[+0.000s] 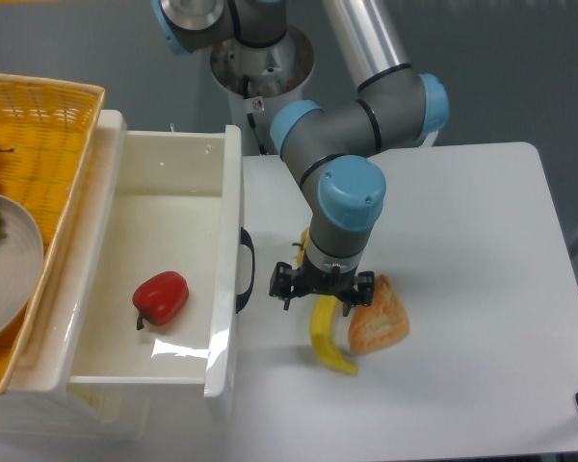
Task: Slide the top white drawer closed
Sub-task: 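Move the gripper toward the open white drawer's front panel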
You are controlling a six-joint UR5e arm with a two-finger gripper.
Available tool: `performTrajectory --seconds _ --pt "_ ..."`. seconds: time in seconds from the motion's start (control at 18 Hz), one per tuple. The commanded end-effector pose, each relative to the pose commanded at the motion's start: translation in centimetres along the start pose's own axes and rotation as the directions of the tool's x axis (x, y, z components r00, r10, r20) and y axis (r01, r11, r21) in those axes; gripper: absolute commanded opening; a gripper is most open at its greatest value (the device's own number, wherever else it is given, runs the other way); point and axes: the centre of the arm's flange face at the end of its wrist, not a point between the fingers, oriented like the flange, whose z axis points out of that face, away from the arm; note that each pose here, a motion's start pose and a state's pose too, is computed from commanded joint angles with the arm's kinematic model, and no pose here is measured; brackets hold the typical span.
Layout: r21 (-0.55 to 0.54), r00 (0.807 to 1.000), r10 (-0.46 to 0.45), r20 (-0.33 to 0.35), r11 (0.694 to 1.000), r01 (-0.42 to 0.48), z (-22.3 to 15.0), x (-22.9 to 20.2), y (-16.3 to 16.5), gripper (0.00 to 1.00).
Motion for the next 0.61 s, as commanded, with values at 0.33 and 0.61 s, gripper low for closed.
performTrajectory --seconds 0.33,0.61 --pt "0.0 1.0 0.006 0.001 1.0 -0.006 0.0 0.5 -0.1 1.0" --pt "0.002 1.0 0.017 0.0 1.0 -0.017 -0.3 1.3 -0.2 1.0"
